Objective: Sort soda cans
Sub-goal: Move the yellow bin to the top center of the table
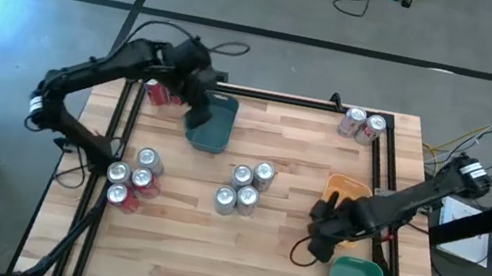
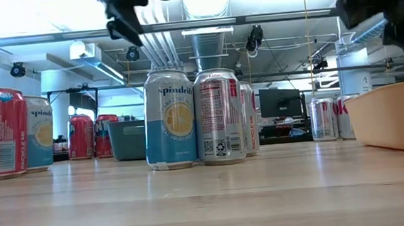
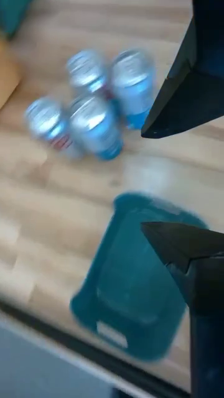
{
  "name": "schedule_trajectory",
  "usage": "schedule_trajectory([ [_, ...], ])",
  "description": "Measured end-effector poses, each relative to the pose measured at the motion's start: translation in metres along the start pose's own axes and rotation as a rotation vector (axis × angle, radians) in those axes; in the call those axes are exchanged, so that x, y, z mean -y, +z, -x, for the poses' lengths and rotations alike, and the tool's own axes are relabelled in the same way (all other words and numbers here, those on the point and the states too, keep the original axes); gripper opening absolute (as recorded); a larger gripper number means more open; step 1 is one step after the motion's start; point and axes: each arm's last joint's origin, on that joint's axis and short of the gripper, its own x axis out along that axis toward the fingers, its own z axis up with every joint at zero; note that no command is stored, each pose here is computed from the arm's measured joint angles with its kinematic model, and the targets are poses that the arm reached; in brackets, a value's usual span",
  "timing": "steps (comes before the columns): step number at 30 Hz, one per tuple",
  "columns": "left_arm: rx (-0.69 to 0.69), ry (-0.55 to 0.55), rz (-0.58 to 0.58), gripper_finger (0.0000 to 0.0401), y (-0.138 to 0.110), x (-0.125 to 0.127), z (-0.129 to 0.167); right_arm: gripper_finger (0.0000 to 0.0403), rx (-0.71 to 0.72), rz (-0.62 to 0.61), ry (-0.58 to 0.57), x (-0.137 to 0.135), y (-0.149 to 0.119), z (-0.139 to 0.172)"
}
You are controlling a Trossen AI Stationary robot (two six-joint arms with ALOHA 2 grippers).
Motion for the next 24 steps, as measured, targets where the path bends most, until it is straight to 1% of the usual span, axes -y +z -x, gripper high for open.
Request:
schedule_trajectory([
  [2,0.016,-0.02,-0.048,0.0213,-0.012,0.001,-0.002,0.0263,-0.02,-0.007,-0.028,-0.003,0.004,-0.009],
  [6,0.015,-0.012,-0.079,0.0205,-0.031,0.0,-0.013,0.0248,-0.049,-0.046,-0.062,-0.007,0.016,-0.027],
  [8,-0.025,-0.018,-0.149,0.0197,-0.041,-0.001,-0.02,0.0237,-0.082,-0.064,-0.061,-0.007,0.023,-0.036],
  [10,-0.072,-0.027,-0.21,0.0187,-0.048,-0.002,-0.028,0.0218,-0.097,-0.054,-0.046,-0.009,0.031,-0.045],
  [13,-0.115,-0.034,-0.184,0.0166,-0.054,-0.003,-0.039,0.017,-0.083,-0.048,-0.026,-0.012,0.04,-0.055],
  [15,-0.134,-0.037,-0.183,0.0153,-0.056,-0.004,-0.044,0.0122,-0.086,-0.053,-0.029,-0.014,0.044,-0.059],
  [16,-0.142,-0.039,-0.202,0.0149,-0.057,-0.005,-0.047,0.0092,-0.091,-0.055,-0.034,-0.014,0.045,-0.06],
  [18,-0.147,-0.042,-0.231,0.0141,-0.059,-0.005,-0.05,0.0034,-0.109,-0.056,-0.041,-0.014,0.047,-0.059],
  [21,-0.162,-0.05,-0.279,0.0134,-0.062,-0.006,-0.055,0.0015,-0.137,-0.054,-0.042,-0.017,0.05,-0.048],
  [24,-0.174,-0.058,-0.328,0.0131,-0.065,-0.007,-0.058,0.001,-0.148,-0.037,-0.049,-0.019,0.057,-0.023],
])
